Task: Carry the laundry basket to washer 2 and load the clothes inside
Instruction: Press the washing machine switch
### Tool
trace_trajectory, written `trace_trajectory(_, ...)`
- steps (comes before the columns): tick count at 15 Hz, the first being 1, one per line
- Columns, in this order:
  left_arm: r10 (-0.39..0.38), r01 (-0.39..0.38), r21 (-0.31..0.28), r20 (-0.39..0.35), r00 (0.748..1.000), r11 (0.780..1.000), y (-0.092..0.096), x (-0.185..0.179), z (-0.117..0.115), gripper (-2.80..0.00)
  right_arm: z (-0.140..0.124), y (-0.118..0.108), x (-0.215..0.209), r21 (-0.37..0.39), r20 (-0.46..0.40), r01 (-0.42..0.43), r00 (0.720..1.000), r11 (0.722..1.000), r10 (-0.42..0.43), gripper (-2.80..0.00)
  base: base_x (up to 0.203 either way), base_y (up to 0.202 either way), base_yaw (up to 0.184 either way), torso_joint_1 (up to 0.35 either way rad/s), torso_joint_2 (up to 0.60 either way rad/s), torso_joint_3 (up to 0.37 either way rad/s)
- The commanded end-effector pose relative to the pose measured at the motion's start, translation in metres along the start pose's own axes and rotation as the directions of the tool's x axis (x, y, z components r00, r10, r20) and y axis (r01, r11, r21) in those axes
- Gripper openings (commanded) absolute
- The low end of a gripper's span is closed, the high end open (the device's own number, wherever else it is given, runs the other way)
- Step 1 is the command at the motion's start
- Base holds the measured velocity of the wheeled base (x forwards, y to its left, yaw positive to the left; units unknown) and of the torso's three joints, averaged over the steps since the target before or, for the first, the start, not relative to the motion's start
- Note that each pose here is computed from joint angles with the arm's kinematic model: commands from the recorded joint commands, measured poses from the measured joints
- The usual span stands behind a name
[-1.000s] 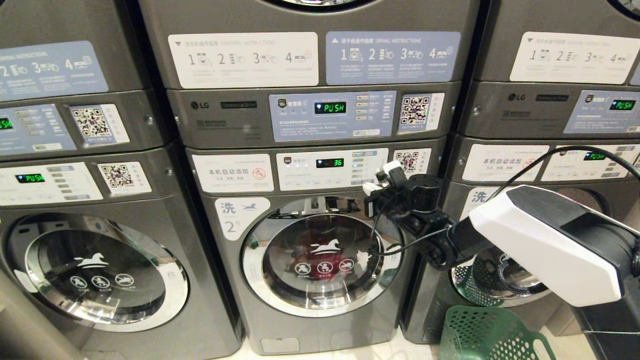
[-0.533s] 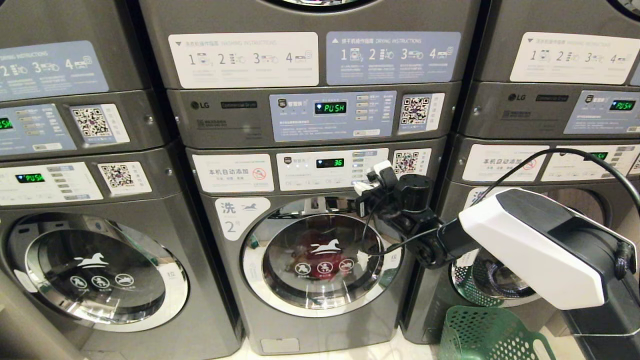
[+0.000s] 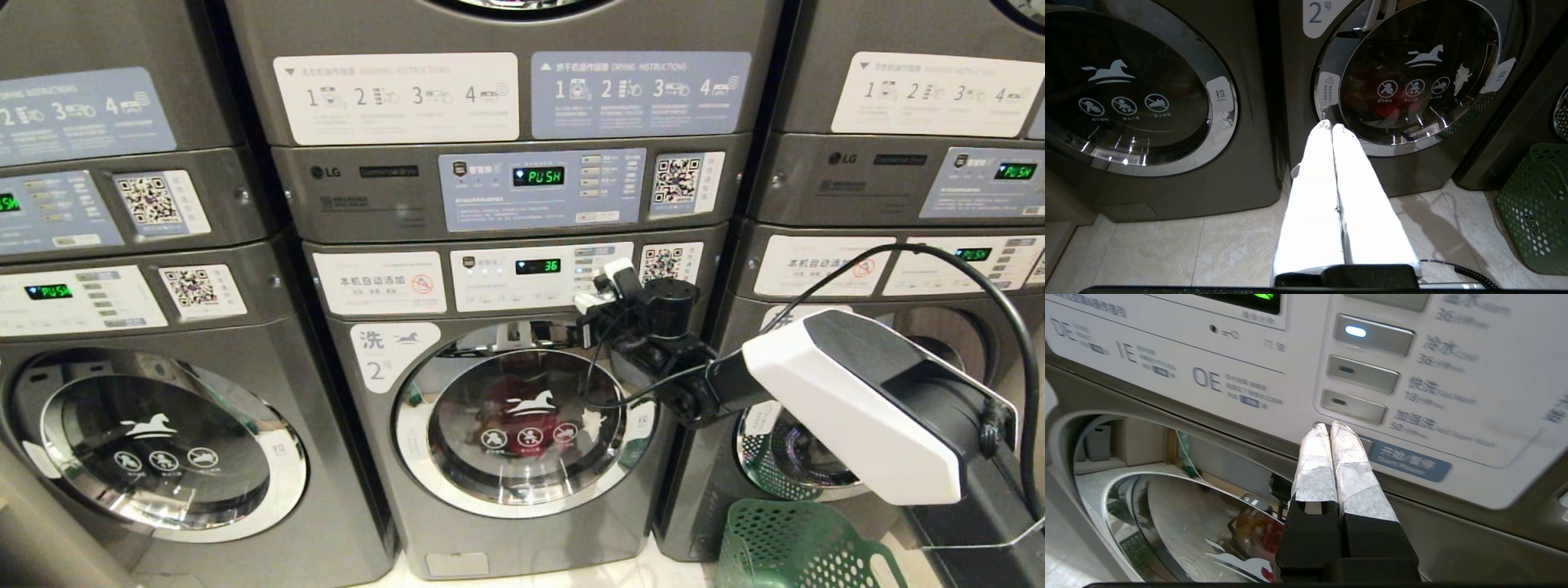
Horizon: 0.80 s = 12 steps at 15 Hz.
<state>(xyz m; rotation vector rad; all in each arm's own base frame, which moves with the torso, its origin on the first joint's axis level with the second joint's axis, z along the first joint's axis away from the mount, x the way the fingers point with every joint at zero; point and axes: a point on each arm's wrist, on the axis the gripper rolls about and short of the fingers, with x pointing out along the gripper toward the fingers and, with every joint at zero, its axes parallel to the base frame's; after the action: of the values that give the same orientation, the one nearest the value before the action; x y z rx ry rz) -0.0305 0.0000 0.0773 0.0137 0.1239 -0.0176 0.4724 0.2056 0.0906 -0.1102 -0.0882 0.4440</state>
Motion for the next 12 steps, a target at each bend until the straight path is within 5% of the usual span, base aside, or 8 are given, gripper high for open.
trace_trajectory(1,0.0,0.0,0.0,0.0,1.0,1.0,0.0,0.0,0.0,-2.8,0.0,0.0,0.002,-0.003,0.011,0.0,1.0,1.0,0.0,-2.8,0.0,0.0,0.0,0.0,0.0,0.0)
trace_trajectory(12,0.0,0.0,0.0,0.0,1.0,1.0,0.0,0.0,0.0,-2.8,-0.003,-0.013,0.0,-0.005,-0.005,0.032,0.999,0.999,-0.032,-2.8,0.0,0.0,0.0,0.0,0.0,0.0)
